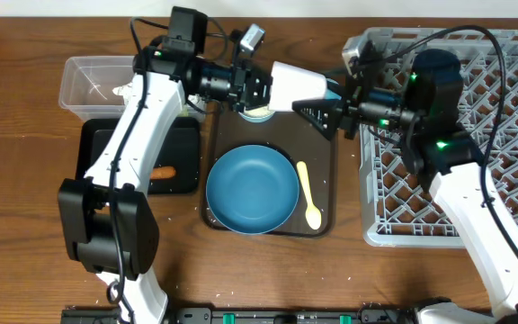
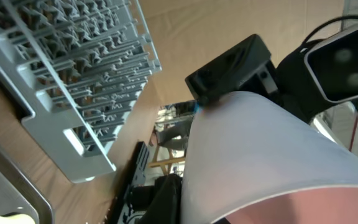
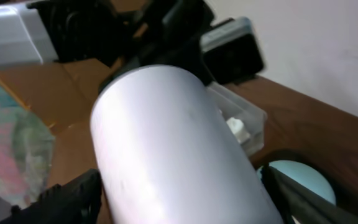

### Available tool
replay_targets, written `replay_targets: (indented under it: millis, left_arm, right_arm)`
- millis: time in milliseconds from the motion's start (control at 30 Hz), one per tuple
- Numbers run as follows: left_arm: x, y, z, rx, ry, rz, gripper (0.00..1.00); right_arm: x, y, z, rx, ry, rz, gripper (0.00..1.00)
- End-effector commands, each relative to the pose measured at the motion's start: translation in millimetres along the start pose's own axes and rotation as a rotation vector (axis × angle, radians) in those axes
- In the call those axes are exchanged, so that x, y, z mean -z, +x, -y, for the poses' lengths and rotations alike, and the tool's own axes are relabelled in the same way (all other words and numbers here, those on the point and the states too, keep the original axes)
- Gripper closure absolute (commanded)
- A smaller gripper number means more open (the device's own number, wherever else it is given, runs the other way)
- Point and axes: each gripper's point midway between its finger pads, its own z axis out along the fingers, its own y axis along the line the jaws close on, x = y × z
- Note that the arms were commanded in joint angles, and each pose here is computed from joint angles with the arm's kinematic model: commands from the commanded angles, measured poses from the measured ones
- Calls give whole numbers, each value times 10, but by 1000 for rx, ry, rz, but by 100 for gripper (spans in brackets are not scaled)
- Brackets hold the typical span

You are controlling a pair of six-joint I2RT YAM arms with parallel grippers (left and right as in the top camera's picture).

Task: Sort waste into correct bins and load items into the dishwasher rack
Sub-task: 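Lift the pink cup with the left gripper toward the right gripper, then grasp the pink cup with the right gripper and release the left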

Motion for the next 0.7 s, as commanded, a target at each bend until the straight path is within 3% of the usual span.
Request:
replay_targets:
  millis: [0, 133, 267, 367, 667]
  left_arm:
    - [-51, 28, 93, -28, 42, -21, 94]
    - [-54, 25, 79, -29, 34, -19, 92]
    - [-54, 25, 79, -29, 34, -19, 78]
    - [-55, 22, 65, -29, 25, -18, 74]
    - [-46, -20, -113, -29, -78, 6, 70]
  right_arm:
    - [-69, -19, -26, -22, -25, -1, 27]
    - [-73, -24, -22, -19, -25, 1, 40]
    - [-68, -40, -17, -13, -24, 7, 48]
    - [-45, -83, 2, 3, -19, 22, 55]
    - [384, -223, 440, -97, 116, 83, 56]
